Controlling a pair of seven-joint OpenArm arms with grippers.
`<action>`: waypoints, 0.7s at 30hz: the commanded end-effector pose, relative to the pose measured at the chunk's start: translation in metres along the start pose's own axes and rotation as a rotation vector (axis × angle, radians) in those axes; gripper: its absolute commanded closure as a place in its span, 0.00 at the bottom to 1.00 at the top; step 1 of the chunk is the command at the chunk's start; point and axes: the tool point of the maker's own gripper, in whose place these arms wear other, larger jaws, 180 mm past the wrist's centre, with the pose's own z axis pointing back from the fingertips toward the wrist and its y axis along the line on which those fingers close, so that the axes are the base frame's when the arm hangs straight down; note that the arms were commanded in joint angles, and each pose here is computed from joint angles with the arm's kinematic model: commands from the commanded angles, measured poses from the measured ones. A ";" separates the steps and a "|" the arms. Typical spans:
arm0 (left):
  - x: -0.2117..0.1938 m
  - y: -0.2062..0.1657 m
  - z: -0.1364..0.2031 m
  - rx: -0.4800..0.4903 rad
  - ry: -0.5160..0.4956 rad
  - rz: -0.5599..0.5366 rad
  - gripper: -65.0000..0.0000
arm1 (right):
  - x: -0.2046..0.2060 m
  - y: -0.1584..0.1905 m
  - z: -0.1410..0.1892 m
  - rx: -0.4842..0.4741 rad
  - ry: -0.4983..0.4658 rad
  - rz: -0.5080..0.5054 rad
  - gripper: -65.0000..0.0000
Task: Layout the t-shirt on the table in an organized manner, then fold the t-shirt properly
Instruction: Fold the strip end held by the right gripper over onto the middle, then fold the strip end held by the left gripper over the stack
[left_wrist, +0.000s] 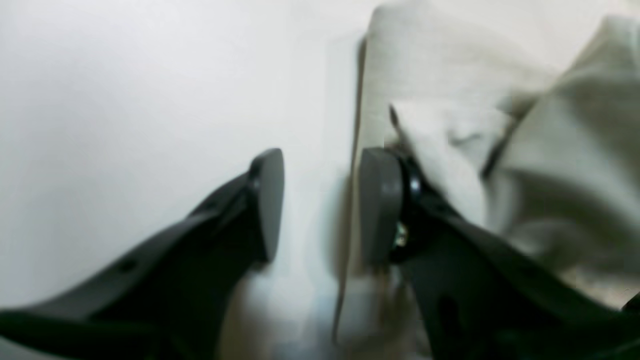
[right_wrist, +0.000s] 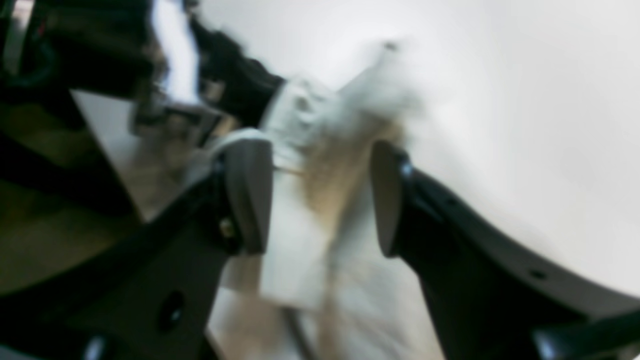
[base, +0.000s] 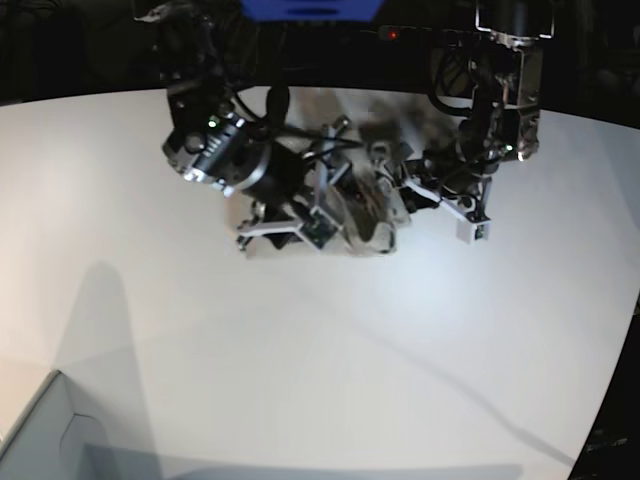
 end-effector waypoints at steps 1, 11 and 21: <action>0.013 0.002 0.004 0.000 -0.029 -0.019 0.61 | 0.025 -0.005 0.008 -0.021 -0.088 0.002 0.48; 0.029 0.086 0.058 0.114 -0.089 0.075 0.61 | -0.018 -0.046 0.026 -0.139 -0.012 -0.090 0.56; 0.037 0.120 0.091 0.140 -0.139 0.166 0.61 | -0.023 -0.057 -0.013 -0.087 0.017 -0.135 0.81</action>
